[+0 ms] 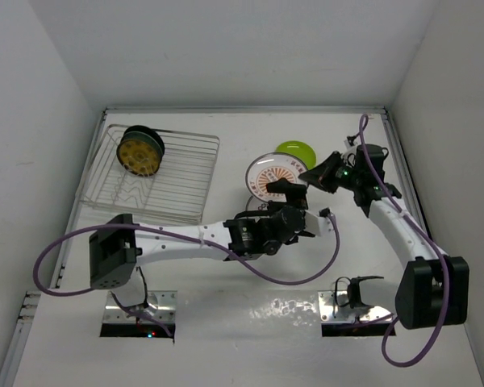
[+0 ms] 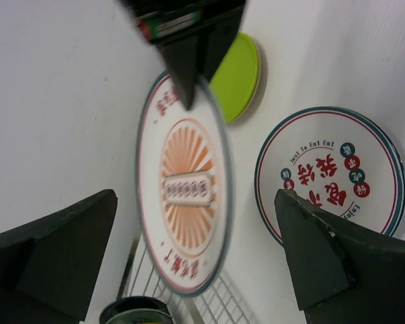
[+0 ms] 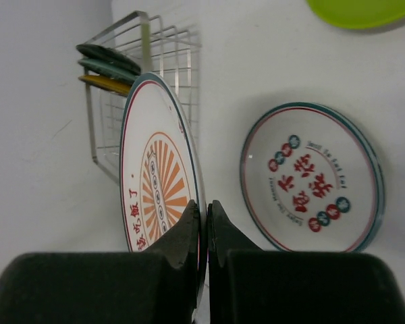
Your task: Unload the plates from the dish rack
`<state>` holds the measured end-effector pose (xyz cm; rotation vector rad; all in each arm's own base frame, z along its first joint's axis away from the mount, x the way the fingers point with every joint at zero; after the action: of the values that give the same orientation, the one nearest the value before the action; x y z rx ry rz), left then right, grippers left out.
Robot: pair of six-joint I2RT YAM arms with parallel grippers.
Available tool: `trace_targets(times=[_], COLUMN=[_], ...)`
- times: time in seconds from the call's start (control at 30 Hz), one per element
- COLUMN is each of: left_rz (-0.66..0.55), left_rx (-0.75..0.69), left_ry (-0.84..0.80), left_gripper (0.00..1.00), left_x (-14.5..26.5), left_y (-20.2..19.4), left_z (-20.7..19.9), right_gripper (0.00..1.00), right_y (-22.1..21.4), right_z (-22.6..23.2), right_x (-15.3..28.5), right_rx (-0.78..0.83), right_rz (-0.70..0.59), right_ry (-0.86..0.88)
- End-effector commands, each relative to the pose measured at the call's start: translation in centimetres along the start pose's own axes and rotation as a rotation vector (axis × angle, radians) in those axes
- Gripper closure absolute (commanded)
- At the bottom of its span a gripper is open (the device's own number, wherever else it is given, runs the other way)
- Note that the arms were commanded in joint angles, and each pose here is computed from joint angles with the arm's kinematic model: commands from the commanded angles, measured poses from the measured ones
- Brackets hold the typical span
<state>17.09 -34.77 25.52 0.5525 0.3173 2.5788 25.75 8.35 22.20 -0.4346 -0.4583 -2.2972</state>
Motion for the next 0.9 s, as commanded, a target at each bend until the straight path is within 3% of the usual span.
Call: trace_targets(times=[0.0, 0.17, 0.3, 0.33, 0.4, 0.5, 0.57, 0.6, 0.67, 0.73, 0.87], left_rz=[0.030, 0.047, 0.086, 0.165, 0.211, 0.306, 0.305, 0.343, 0.306, 0.301, 0.334], left_rx=[0.219, 0.471, 0.784, 0.842, 1.095, 1.265, 1.396, 1.458, 1.596, 1.714, 1.850], left_ry=[0.086, 0.124, 0.272, 0.303, 0.364, 0.408, 0.395, 0.440, 0.406, 0.497, 0.623], left_gripper=[0.00, 0.00, 0.00, 0.00, 0.00, 0.00, 0.00, 0.00, 0.00, 0.00, 0.00], left_x=[2.4, 6.3, 7.7, 7.1, 5.7, 4.3, 3.7, 3.5, 3.2, 3.8, 5.0], left_y=[-0.4, -2.7, -4.5, -6.4, -8.9, -12.9, -14.7, -17.4, -19.4, -22.4, -26.3], left_z=[2.2, 3.5, 6.4, 7.6, 11.0, 12.6, 13.1, 13.9, 13.8, 14.8, 15.4], right_gripper=[1.00, 1.00, 1.00, 1.00, 1.00, 0.97, 0.93, 0.91, 0.87, 0.79, 0.35], right_y=[0.4, -0.6, -1.9, -2.3, -2.8, -3.5, -3.9, -3.9, -4.0, -3.9, -3.8], right_z=[-1.8, -4.8, -6.6, -7.1, -7.8, -8.4, -8.7, -8.7, -8.3, -8.0, -7.2], right_x=[-0.1, -1.1, -1.2, -1.2, -1.3, -1.5, -1.8, -1.8, -2.1, -2.5, -3.1], right_rx=[0.040, 0.038, 0.067, 0.074, 0.102, 0.138, 0.155, 0.186, 0.227, 0.264, 0.355], right_rz=[-0.062, -0.028, 0.019, 0.027, 0.052, 0.071, 0.085, 0.089, 0.104, 0.107, 0.109], right_ry=[-0.040, -0.046, -0.060, -0.074, -0.115, -0.164, -0.211, -0.226, -0.266, -0.320, -0.414])
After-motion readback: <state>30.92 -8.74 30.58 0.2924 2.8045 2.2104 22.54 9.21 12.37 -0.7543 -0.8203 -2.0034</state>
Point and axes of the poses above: each gripper's point midway between its finger pads, its own x axis back along the fingers, its own z axis along the line the jaws close on, y = z × x, the point moved 10 cm from there along x, back along the fingers, and after that the axes turned 10 degrees about -x, right-handed, at the moved point
